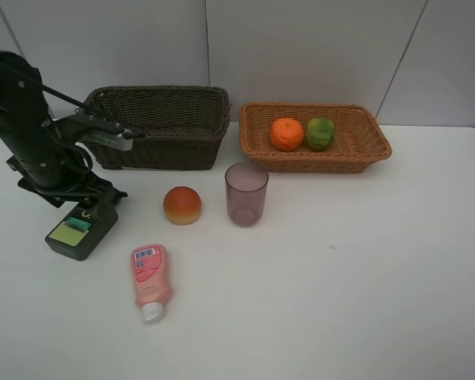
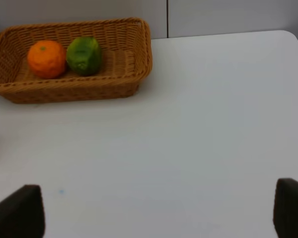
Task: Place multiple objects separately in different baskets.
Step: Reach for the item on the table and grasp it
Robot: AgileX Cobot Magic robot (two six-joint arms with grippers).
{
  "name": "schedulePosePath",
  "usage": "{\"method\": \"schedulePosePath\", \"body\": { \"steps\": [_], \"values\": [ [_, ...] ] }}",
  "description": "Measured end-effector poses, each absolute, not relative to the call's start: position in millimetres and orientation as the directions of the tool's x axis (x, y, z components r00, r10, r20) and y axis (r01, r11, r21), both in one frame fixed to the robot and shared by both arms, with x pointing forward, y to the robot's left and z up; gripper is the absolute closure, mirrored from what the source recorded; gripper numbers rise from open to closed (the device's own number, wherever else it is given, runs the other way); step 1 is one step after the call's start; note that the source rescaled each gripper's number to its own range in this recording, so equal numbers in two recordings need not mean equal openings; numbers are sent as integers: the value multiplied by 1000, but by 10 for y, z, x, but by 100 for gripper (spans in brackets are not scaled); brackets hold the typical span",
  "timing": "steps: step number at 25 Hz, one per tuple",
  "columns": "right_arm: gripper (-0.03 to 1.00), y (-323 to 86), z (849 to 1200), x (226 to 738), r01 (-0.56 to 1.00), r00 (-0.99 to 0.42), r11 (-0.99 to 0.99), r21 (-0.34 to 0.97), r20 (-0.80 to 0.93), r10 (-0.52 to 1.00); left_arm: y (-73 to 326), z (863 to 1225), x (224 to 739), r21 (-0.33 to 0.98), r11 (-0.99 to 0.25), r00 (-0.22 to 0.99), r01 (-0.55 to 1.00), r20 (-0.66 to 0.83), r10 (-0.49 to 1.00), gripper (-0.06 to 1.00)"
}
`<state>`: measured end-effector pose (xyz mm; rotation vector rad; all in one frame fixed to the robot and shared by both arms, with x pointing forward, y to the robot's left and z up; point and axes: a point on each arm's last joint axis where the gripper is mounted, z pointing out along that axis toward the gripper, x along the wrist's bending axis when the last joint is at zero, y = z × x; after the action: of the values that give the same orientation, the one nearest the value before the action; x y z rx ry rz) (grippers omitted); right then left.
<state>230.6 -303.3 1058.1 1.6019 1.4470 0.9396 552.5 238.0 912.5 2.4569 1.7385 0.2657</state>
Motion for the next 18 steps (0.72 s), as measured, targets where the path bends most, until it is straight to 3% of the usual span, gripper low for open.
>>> {"method": "schedulePosePath", "body": {
  "steps": [18],
  "values": [
    [-3,-3033,10582,2306,430,84,-61,901,28,996,2360,8862,5595,195,-324,318,926,60,946,-5]
  ]
}}
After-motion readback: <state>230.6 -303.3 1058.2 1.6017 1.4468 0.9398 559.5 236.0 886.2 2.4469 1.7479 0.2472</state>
